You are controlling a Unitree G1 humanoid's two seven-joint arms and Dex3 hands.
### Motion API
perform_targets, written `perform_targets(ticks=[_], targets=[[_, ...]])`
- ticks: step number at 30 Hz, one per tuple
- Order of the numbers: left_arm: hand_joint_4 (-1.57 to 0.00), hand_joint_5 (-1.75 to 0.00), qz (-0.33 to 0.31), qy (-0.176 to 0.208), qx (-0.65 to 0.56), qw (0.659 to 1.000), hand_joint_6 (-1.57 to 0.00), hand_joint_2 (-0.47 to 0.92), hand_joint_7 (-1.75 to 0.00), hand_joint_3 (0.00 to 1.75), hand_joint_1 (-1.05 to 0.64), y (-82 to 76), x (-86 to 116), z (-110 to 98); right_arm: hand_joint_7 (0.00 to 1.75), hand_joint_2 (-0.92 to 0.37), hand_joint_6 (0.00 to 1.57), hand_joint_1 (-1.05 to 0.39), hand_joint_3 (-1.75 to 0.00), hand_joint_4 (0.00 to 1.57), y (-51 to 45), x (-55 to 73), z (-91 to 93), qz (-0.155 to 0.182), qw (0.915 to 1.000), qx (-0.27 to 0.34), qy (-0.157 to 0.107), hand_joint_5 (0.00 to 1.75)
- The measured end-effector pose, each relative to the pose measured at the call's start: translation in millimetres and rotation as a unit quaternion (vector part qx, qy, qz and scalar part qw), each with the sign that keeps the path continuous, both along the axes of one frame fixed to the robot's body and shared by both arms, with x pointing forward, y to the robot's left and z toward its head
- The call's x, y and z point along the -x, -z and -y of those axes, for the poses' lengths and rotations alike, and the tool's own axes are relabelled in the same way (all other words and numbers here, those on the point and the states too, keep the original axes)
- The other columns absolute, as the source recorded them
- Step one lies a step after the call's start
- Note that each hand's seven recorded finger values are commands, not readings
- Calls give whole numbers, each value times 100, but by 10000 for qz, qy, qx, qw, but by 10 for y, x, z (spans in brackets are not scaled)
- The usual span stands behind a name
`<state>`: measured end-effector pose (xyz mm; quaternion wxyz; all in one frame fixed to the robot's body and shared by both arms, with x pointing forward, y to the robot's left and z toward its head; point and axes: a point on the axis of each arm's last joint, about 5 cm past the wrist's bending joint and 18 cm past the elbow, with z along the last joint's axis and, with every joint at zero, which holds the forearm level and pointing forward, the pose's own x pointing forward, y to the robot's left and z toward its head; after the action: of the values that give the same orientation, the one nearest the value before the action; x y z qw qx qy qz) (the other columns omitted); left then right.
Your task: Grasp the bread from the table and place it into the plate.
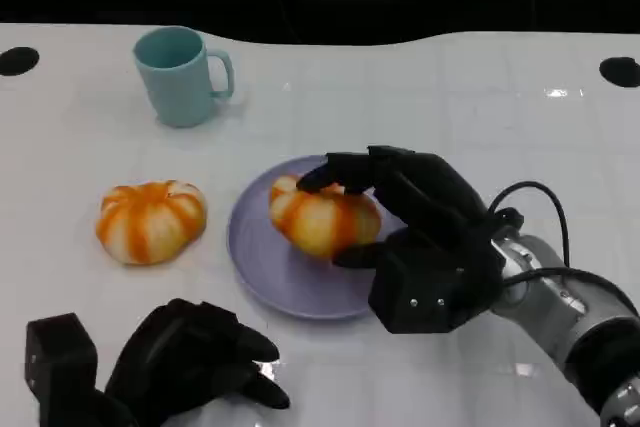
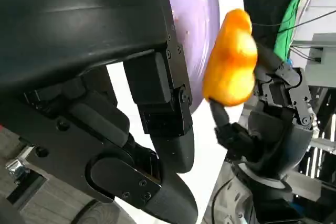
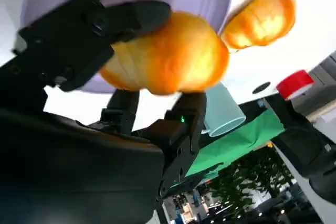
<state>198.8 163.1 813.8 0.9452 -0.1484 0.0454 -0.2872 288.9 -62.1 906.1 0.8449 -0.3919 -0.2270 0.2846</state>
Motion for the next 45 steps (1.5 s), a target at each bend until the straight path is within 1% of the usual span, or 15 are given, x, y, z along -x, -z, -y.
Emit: perform_targets(ticks=[5,10,19,22,26,28,31,32,34,35,36,38,39,42,45], targets=[[-157,-24,-9,6,-9,10000,-157,75,-4,0,-105,4,6,1,11,-92,22,-78,-29,5,-63,-8,14,-4,9994,343,-106,64],[-157,-24,-18,8,-6,10000,-157,75,-4,0,-105,5,6,1,7,-92,18,-84,-33,1,-84,11,43,-41,9988,461,-142,60],[-157,-23,-25,19,-8,10000,-156,74,-3,0,-105,7,10,3,6,-92,18,-85,-34,2,-95,64,151,-109,9986,485,-167,60],[-157,-23,-28,16,1,10000,-157,75,-4,0,-105,7,10,2,8,-92,23,-83,-33,7,-94,85,210,-177,9992,345,-113,63],[-157,-24,-32,20,-25,10000,-157,76,-4,1,-105,6,9,6,14,-92,36,-78,-30,19,-82,141,278,-201,9998,63,-41,69],[-157,-24,-30,15,-42,10000,-157,76,-3,1,-105,5,9,8,18,-92,45,-73,-28,29,-68,173,316,-219,9997,-102,7,75],[-157,-24,-18,12,-44,10000,-157,75,-3,0,-105,4,8,8,26,-92,56,-68,-23,38,-27,223,370,-294,9989,-364,76,98],[-157,-24,-19,12,-43,10000,-157,74,-3,0,-105,4,8,8,36,-92,58,-65,-22,39,-10,239,389,-319,9984,-445,109,115],[-157,-24,-31,10,-32,10000,-157,73,-4,0,-105,6,8,10,74,-92,54,-58,-20,46,21,278,433,-357,9967,-714,159,142],[-157,-24,-37,11,-25,10000,-157,73,-4,0,-105,6,7,11,88,-92,53,-56,-19,49,35,301,452,-379,9953,-881,167,150],[-157,-23,-40,9,-16,10000,-157,74,-3,1,-105,7,7,13,110,-92,50,-54,-19,54,48,327,476,-401,9929,-1106,192,161],[-157,-23,-41,9,-18,10000,-157,74,-3,1,-105,6,7,13,128,-92,48,-51,-20,58,77,373,522,-460,9874,-1498,232,169],[-157,-23,-41,11,-19,10000,-157,74,-3,1,-105,6,7,14,146,-92,47,-49,-20,61,94,397,545,-487,9846,-1660,252,172],[-157,-23,-39,10,-16,10000,-157,74,-3,0,-105,6,7,14,164,-92,47,-51,-23,65,147,474,604,-637,9740,-2158,254,174],[-157,-23,-45,11,-10,10000,-157,74,-3,0,-105,7,7,16,173,-92,46,-53,-25,68,177,550,670,-817,9647,-2489,258,175]])
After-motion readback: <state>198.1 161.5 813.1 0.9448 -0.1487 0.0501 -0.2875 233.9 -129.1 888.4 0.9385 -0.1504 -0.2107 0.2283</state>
